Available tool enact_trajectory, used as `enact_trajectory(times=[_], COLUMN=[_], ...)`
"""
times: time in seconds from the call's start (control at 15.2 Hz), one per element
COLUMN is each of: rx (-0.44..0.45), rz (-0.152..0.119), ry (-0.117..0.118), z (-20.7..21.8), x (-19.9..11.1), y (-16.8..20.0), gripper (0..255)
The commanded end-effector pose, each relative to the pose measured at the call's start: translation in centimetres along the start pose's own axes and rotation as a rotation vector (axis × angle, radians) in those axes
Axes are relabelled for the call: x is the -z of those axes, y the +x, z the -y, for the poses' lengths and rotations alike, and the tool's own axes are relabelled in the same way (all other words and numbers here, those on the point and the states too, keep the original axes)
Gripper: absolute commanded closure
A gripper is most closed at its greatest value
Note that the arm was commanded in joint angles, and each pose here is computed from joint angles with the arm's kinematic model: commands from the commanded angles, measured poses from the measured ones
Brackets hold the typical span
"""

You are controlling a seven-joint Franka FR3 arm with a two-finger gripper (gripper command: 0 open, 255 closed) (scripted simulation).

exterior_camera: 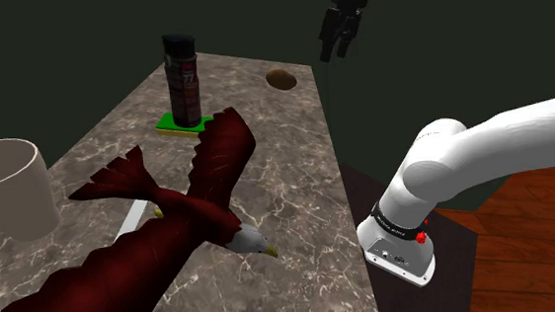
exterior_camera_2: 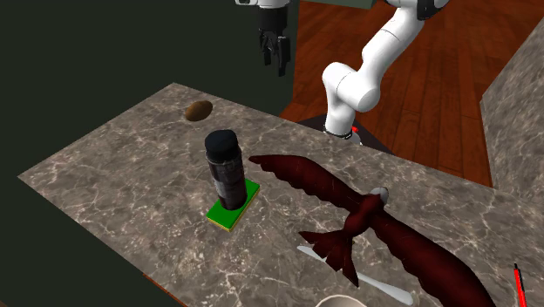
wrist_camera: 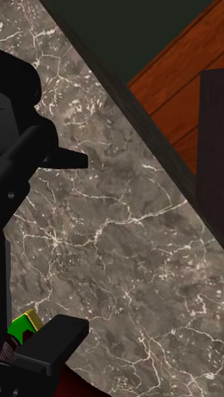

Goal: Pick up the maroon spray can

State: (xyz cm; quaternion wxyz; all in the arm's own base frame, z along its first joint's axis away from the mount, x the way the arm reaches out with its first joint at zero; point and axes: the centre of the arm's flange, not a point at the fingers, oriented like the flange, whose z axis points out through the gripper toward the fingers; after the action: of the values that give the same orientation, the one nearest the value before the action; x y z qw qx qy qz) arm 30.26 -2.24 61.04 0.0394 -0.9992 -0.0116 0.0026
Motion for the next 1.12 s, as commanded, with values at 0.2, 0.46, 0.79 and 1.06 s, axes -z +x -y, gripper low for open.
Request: enact_trajectory(times=[0.2, 0.46, 0.79, 1.06], rx=[-0.012, -0.028, -0.049, -0.065], rz=[-0.003, -0.007, -0.012, -0.016], ry=[-0.003, -0.006, -0.01, -0.014], z=[3.2, 7.4, 12.6, 16.6], x=[0.3, 0.7, 1.3, 1.7], y=[2.3, 5.5, 9.6, 12.9], gripper=[0, 0, 0, 0])
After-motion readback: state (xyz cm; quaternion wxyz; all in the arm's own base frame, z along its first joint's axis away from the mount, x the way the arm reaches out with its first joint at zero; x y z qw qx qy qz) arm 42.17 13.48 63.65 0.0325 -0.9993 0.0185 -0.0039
